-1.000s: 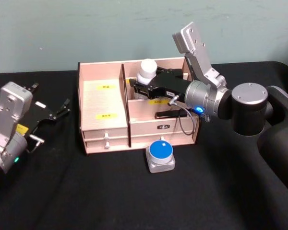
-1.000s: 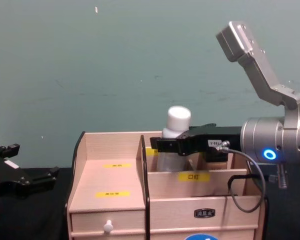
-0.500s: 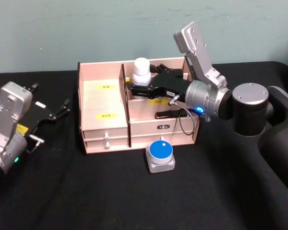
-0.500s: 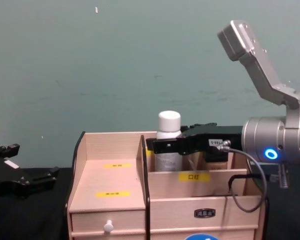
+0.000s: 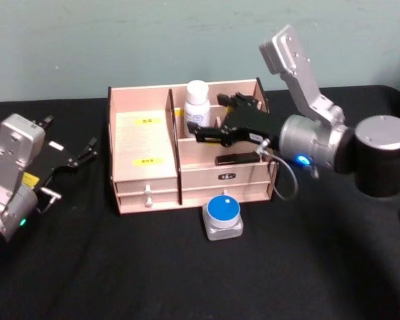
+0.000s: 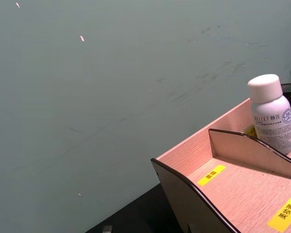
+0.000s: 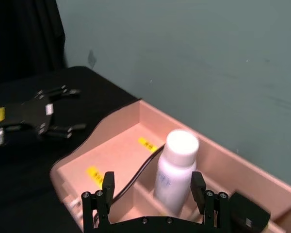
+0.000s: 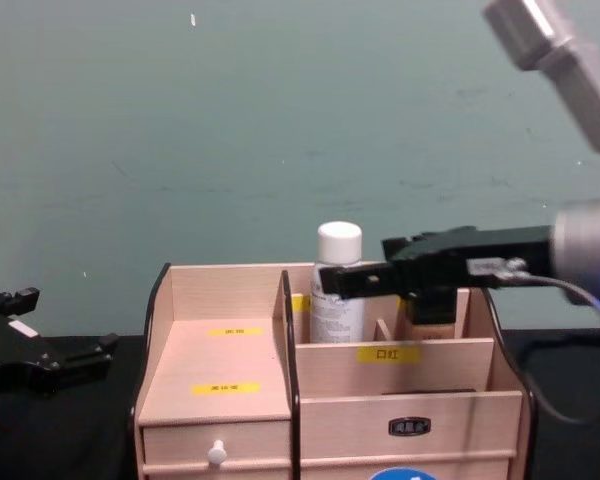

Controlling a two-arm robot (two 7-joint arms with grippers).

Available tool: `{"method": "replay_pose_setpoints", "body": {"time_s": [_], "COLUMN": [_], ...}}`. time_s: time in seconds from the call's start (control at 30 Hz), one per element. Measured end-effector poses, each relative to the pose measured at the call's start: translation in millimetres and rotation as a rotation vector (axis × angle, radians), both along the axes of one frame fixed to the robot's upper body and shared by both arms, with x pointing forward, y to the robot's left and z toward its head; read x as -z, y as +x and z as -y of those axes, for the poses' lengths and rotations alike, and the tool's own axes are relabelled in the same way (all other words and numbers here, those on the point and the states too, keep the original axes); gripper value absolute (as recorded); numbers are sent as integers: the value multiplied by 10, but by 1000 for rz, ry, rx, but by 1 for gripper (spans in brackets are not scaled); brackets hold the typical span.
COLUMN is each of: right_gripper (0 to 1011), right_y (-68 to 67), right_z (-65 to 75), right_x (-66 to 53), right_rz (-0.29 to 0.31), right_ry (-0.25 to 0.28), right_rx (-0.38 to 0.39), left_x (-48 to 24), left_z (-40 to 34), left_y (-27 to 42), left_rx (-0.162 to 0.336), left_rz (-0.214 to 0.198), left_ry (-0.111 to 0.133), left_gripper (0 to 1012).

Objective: Pick up the facial cleanser and watermelon frost from the table and place them into the tiered storage box.

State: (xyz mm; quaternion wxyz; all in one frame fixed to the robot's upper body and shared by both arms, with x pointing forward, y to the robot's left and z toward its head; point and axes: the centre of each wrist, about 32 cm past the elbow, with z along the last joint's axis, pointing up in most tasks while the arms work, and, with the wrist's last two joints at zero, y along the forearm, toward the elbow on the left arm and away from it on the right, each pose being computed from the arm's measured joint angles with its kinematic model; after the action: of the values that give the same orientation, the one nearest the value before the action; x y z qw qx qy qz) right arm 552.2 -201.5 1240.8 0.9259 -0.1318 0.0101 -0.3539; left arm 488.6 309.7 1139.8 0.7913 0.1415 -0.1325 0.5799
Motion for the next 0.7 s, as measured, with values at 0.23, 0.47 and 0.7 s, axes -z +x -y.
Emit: {"method": "replay_pose_setpoints", "body": {"time_s": [0.23, 0.47, 0.7], "right_gripper": [1002, 1002, 1003], "right_y": [-458, -823, -1055], "right_z": [184, 284, 344], "right_x": [-80, 21, 229], "right_rz": [-48, -111, -189], "right_ry": [-21, -31, -66], "right_rx": [-3, -14, -10], "left_x": [0, 0, 0], "left_z": [0, 0, 0], "left_y": [0, 0, 0], "left_rx": [0, 0, 0], "left_rz": [0, 0, 0], "left_ry": [0, 0, 0], "left_gripper": [1010, 1010, 1010]}}
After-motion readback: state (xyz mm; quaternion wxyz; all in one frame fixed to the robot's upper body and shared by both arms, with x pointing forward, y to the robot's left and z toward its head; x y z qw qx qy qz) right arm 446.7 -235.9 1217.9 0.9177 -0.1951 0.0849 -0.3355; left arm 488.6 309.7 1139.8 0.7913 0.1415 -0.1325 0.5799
